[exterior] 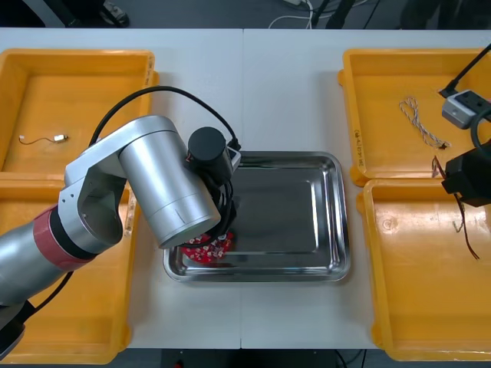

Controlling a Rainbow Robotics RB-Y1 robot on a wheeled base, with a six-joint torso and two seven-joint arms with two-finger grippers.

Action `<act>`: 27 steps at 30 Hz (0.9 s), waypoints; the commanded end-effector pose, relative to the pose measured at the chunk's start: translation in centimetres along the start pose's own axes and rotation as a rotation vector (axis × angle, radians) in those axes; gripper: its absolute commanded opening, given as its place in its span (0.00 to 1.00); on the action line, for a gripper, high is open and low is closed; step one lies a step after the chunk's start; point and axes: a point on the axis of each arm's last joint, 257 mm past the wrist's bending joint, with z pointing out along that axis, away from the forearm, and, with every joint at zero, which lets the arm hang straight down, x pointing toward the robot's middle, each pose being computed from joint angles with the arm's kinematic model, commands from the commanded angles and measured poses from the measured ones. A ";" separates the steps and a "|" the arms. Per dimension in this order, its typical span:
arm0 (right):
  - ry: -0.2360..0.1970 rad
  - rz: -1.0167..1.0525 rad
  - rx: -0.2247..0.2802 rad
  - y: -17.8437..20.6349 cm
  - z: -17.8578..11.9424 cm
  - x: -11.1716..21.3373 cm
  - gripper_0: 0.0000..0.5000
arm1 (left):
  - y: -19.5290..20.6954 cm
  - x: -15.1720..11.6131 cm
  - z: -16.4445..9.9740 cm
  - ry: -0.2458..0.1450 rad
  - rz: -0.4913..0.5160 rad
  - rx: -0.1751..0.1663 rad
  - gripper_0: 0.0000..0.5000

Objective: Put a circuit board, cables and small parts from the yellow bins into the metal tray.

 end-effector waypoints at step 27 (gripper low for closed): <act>0.007 -0.311 0.015 5.9 0.4 -4.5 0.00 | -2.1 0.9 4.0 -0.046 -0.020 0.029 0.00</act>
